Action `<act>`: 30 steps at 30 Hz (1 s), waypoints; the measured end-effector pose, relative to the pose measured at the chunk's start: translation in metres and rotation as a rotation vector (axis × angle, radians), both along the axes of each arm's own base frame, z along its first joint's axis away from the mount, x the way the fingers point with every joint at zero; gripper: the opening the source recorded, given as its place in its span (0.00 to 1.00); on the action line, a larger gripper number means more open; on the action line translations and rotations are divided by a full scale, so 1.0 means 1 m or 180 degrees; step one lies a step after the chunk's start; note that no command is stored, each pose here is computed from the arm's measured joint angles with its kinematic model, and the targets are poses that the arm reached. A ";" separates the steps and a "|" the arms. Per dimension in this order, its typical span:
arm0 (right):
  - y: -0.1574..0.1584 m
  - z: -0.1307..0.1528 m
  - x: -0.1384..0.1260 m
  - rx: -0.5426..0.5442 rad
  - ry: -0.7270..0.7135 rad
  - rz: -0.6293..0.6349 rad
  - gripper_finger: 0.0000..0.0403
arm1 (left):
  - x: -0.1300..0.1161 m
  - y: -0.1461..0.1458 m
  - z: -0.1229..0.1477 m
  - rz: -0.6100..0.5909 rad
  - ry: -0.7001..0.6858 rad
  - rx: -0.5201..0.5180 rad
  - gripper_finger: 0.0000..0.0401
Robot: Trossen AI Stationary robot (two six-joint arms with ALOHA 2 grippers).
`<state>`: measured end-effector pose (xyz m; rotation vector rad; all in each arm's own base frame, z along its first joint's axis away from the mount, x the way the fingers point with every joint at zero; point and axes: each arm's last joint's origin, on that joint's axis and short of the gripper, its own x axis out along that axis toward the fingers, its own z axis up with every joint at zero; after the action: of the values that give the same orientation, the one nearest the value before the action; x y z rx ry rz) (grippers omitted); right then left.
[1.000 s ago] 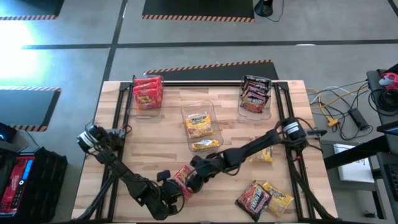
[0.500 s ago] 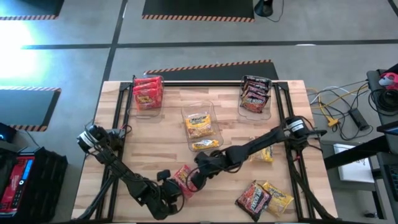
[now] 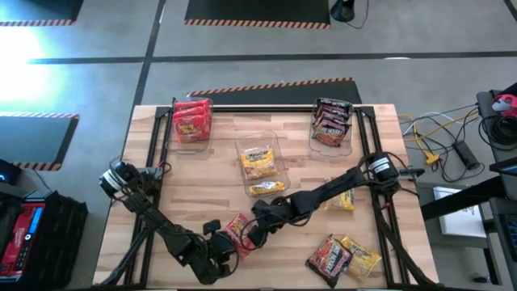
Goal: Sort Maruchan noodles
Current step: Put the orange noodle pack into the top left transparent bin
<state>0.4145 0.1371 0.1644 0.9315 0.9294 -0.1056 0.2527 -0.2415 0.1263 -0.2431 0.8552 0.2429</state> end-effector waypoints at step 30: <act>-0.013 -0.012 0.017 0.0066 -0.0317 -0.0234 0.53 | -0.005 0.009 -0.013 0.0084 0.0189 -0.0135 0.28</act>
<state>0.4320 0.1244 0.1529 0.9818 0.8057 -0.1115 0.2480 -0.2320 0.1131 -0.2880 0.9170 0.2579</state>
